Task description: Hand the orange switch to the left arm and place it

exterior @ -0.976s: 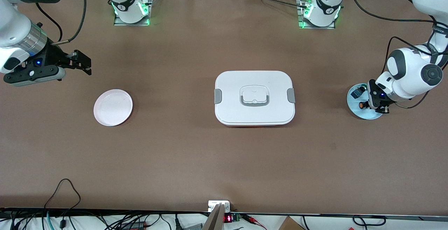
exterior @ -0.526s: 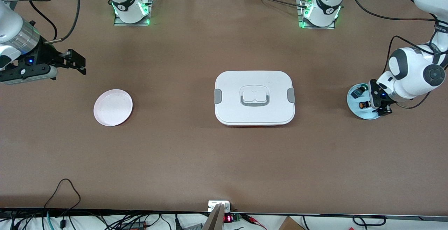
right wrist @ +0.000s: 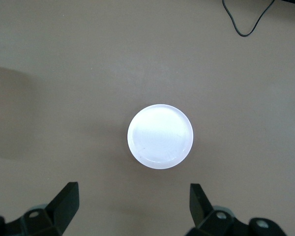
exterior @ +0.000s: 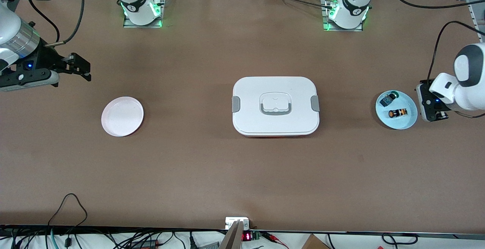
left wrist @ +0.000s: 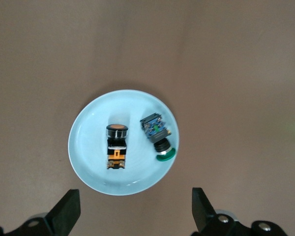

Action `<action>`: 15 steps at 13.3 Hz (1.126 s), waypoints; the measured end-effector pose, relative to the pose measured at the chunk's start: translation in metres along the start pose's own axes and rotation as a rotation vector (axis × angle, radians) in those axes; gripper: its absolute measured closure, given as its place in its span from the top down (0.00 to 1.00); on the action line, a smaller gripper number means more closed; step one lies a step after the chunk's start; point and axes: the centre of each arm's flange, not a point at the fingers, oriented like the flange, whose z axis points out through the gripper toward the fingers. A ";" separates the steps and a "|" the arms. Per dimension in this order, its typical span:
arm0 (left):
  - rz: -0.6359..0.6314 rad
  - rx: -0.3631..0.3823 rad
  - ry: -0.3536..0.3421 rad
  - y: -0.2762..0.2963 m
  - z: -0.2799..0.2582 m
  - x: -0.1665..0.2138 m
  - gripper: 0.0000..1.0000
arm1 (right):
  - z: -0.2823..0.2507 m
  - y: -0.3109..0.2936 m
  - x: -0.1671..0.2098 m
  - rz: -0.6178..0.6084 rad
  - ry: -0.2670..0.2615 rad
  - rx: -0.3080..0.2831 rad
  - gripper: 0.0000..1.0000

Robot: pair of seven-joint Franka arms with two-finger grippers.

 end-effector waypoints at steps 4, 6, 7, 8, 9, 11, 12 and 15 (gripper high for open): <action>-0.260 -0.079 -0.043 0.034 -0.084 0.063 1.00 | -0.010 0.001 0.001 -0.001 0.014 -0.009 1.00; -0.426 -0.089 -0.066 0.054 -0.117 0.088 1.00 | -0.013 0.002 0.001 0.000 0.010 -0.009 1.00; -0.522 -0.087 -0.074 0.063 -0.133 0.098 1.00 | -0.013 0.002 0.001 0.000 0.009 -0.009 1.00; -0.614 -0.078 -0.078 0.073 -0.147 0.109 1.00 | -0.013 0.002 0.001 0.000 0.009 -0.009 1.00; -0.695 -0.067 -0.079 0.080 -0.157 0.120 1.00 | -0.013 0.002 0.001 0.001 0.009 -0.009 1.00; -0.803 -0.046 -0.078 0.090 -0.167 0.139 1.00 | -0.014 0.004 0.001 0.004 0.011 -0.009 1.00; -0.845 -0.032 -0.080 0.095 -0.170 0.147 1.00 | -0.014 0.004 0.001 0.004 0.011 -0.010 1.00; -0.975 0.020 0.003 0.096 -0.185 0.152 1.00 | -0.008 0.002 0.003 0.000 -0.005 -0.008 1.00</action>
